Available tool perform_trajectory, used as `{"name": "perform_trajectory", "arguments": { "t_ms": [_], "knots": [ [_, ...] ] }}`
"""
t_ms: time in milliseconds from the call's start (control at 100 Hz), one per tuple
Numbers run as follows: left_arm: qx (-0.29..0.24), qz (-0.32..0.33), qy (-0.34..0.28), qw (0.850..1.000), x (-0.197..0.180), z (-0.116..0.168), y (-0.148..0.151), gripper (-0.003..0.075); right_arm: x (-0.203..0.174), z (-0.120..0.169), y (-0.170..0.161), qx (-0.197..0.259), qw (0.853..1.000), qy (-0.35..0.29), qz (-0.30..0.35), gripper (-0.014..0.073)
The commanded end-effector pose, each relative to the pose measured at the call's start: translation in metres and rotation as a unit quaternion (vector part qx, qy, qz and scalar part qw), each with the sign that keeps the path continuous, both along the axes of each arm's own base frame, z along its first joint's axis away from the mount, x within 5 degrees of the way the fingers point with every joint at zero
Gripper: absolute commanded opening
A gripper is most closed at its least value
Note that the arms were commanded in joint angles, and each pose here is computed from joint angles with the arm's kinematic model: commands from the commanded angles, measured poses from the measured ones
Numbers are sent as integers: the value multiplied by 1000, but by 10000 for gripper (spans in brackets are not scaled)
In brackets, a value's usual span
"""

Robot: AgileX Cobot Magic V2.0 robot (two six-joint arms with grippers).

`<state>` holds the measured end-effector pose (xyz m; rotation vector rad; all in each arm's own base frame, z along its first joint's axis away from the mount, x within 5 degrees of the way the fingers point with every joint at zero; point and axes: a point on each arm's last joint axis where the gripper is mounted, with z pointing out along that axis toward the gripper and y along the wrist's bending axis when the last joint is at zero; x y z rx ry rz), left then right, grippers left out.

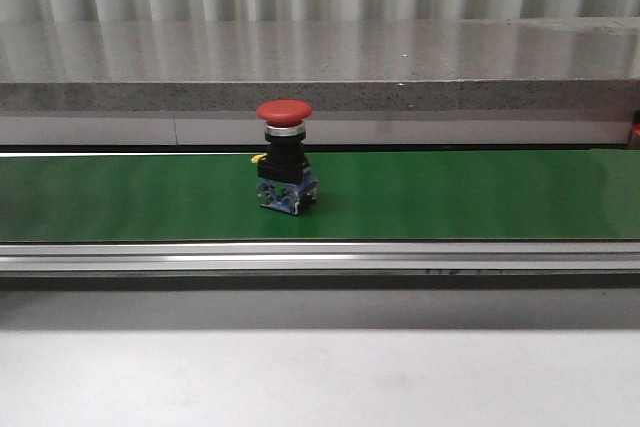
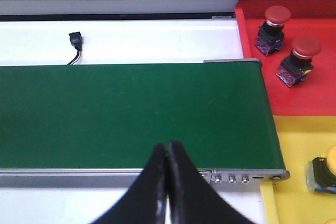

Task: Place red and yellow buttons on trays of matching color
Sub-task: 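Set the yellow button on the belt and open the left gripper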

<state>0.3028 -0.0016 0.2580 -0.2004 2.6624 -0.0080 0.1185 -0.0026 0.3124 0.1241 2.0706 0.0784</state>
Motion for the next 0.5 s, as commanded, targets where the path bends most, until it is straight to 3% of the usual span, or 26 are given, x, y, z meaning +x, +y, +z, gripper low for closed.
{"name": "perform_trajectory", "arguments": {
  "t_ms": [0,490],
  "knots": [
    [-6,-18,-61,998,-3,31,-10,651,2,14,-1,-8,999,-45,-1,-67],
    [-19,-67,-175,982,-56,99,-33,651,2,14,-1,-8,999,-45,-1,-67]
  ]
}}
